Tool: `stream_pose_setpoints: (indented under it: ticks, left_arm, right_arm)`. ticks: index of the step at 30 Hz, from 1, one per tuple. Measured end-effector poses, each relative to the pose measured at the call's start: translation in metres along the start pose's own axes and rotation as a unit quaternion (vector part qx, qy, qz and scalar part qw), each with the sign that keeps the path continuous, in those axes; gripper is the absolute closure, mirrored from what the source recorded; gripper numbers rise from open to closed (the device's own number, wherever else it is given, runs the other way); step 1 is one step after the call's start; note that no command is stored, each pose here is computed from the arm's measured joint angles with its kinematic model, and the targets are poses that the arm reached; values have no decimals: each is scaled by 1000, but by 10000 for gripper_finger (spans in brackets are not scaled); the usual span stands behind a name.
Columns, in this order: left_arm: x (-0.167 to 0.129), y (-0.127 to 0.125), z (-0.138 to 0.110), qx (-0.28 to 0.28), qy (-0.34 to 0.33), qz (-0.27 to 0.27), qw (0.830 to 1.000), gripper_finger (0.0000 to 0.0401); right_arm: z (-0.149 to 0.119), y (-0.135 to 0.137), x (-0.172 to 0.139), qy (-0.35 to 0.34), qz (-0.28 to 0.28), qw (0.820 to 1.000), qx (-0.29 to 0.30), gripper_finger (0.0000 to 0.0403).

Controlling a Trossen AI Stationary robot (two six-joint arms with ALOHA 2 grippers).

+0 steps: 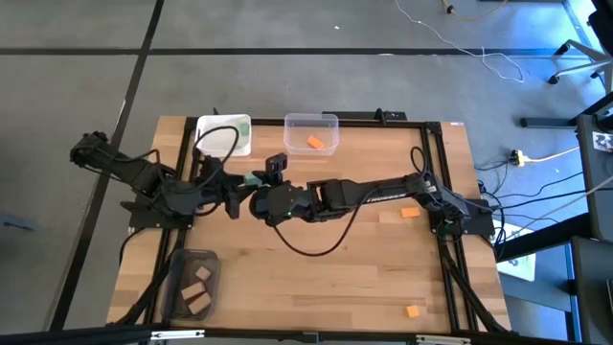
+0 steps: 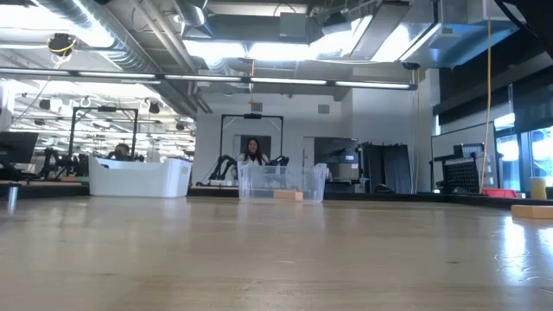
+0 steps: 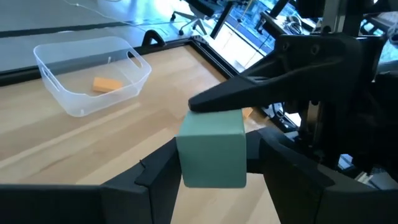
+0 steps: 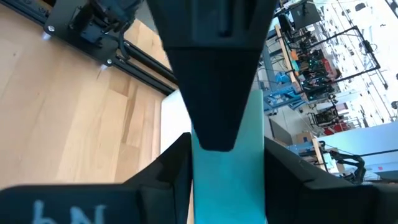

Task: Sort & place blocks by color
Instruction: Put the blue block into the white bin

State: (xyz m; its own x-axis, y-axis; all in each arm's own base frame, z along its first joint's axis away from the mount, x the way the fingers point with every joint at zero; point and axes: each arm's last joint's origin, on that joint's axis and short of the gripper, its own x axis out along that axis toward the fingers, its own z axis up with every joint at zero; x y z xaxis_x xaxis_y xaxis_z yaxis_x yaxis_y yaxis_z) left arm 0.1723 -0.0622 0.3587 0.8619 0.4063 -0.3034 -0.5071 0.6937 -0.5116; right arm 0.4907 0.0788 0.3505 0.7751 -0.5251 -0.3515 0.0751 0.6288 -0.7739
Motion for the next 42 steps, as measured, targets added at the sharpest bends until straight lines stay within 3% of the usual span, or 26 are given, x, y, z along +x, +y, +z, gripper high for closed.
stream_pose_setpoints:
  ticks: [13,22,35,42]
  left_arm:
    - [4,-2,-4,10,3,7,1000,201]
    - [5,-2,-3,25,-12,17,999,273]
    - [5,-2,-3,40,-13,19,999,273]
    - [5,-1,-4,62,-12,24,998,274]
  right_arm:
    - [0,1,0,-6,11,1000,-1,269]
    - [0,1,0,-4,6,1000,0,269]
    - [0,1,0,-5,7,1000,-1,268]
    - [-1,1,0,3,2,1000,-2,203]
